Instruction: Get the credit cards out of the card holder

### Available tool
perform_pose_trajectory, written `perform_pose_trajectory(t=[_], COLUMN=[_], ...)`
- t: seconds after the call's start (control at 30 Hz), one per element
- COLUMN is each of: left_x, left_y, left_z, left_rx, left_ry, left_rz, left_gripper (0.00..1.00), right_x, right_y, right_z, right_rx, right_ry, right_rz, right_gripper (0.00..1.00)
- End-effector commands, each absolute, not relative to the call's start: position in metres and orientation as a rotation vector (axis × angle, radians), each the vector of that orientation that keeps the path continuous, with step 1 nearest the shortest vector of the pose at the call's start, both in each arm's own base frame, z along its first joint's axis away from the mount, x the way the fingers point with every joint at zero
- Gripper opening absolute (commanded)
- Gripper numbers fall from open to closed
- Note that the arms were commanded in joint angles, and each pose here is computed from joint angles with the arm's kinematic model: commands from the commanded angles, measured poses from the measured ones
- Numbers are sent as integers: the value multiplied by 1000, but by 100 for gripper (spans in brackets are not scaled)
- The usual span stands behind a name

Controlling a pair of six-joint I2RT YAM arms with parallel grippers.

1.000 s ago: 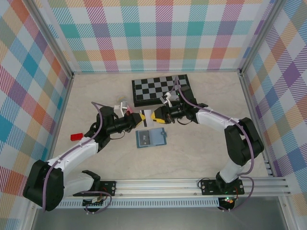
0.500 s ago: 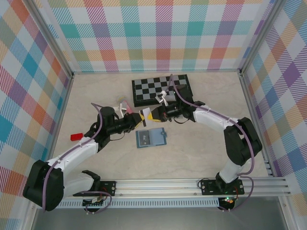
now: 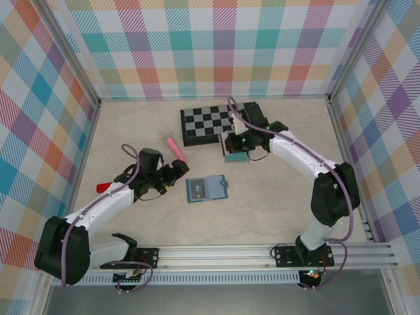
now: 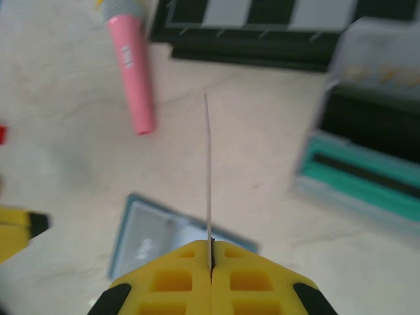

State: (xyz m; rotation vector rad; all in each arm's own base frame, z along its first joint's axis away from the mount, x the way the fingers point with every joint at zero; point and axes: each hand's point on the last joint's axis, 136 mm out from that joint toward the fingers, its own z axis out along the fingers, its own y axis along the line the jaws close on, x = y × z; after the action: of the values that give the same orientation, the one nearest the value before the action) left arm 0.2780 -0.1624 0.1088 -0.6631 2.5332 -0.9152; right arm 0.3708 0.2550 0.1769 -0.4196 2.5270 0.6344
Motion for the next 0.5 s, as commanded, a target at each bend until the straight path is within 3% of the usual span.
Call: perform_pose_trajectory(t=[0.0,0.3,0.47], left_x=[278,278,281], left_y=[-137,-124,-128], left_z=[118,116,110], left_rx=[-657,-607,-590], left_ry=[2541,2561,2578], left_rz=[-748,-659,-681], left_gripper=[92,100,100], right_x=[396,436,467], right_y=[226,216,188], right_z=[201,202,194], right_rx=[-538,-966,-942], right_ry=[2421,2212,2271], right_rz=[390,183,205], right_gripper=[0,0,0])
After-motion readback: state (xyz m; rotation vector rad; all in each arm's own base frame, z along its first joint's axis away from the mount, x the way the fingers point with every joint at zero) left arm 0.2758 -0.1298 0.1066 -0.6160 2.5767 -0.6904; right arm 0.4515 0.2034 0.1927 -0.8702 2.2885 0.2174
